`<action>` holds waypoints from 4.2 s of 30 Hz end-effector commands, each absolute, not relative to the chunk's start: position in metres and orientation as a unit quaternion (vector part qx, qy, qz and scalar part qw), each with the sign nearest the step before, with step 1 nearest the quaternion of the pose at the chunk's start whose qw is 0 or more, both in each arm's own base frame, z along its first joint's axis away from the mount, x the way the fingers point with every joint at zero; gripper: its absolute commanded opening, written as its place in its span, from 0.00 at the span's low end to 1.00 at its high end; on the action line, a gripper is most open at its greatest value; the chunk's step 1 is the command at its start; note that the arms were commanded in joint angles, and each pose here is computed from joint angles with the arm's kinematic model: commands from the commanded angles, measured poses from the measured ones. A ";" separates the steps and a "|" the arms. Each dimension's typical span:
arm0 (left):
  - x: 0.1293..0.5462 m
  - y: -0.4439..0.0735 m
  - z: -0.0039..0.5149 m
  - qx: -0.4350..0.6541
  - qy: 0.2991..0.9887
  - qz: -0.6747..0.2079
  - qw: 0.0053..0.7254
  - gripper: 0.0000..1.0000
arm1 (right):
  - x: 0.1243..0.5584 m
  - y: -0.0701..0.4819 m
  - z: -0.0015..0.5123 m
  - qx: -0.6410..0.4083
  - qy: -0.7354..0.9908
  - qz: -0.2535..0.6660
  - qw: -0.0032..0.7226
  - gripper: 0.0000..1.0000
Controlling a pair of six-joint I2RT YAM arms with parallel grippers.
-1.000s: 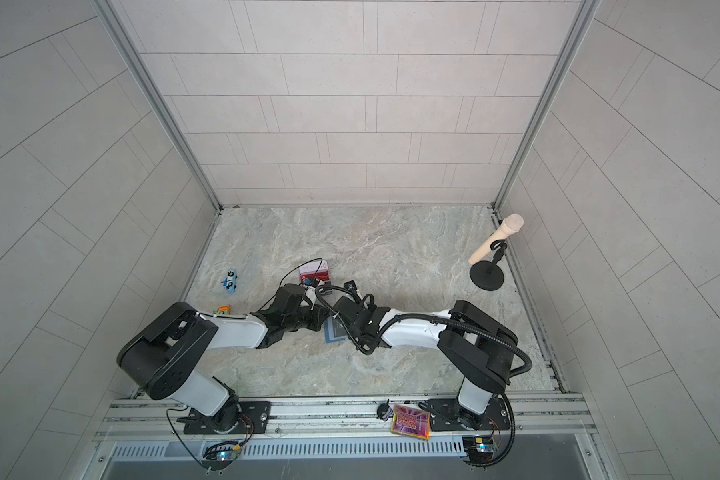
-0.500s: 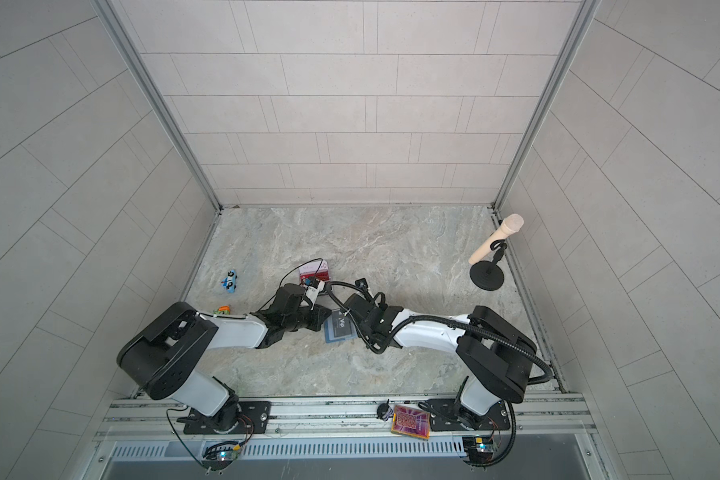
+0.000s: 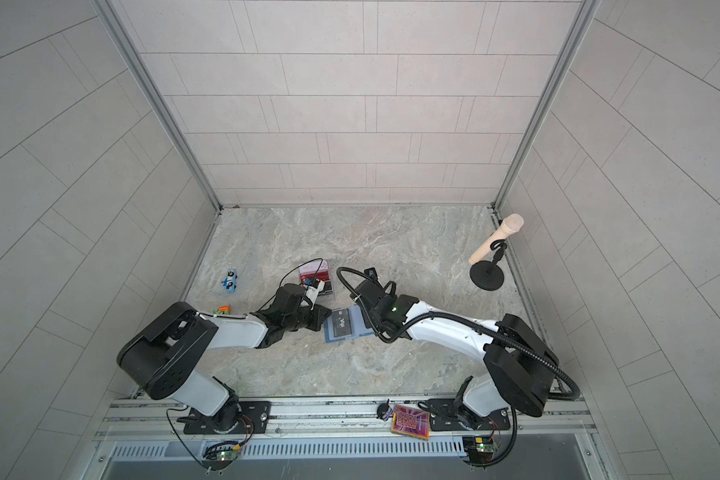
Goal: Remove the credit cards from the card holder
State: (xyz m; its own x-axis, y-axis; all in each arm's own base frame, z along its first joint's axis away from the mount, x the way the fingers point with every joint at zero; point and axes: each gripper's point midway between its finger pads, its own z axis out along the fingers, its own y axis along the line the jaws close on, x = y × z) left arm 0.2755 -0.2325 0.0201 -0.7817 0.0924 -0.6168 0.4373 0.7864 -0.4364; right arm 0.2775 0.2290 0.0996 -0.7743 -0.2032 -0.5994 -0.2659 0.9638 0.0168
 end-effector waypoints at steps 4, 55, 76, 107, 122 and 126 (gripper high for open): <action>0.255 -0.229 0.011 0.152 0.914 -0.289 0.242 0.00 | 0.261 0.267 0.108 -0.167 0.940 0.160 0.250 0.45; 0.242 -0.229 0.008 0.185 0.920 -0.281 0.202 0.00 | 0.260 0.285 0.031 -0.105 0.964 0.216 0.110 0.30; 0.241 -0.230 0.006 0.195 0.921 -0.276 0.195 0.00 | 0.259 0.303 0.037 -0.076 0.940 0.321 0.088 0.30; 0.241 -0.231 0.005 0.201 0.922 -0.271 0.192 0.00 | 0.264 0.325 0.066 -0.060 0.887 0.448 0.088 0.30; 0.241 -0.233 0.004 0.201 0.922 -0.271 0.191 0.00 | 0.265 0.337 0.048 -0.053 0.882 0.464 0.060 0.30; 0.241 -0.232 0.004 0.200 0.923 -0.269 0.191 0.00 | 0.266 0.338 0.048 -0.053 0.882 0.465 0.060 0.30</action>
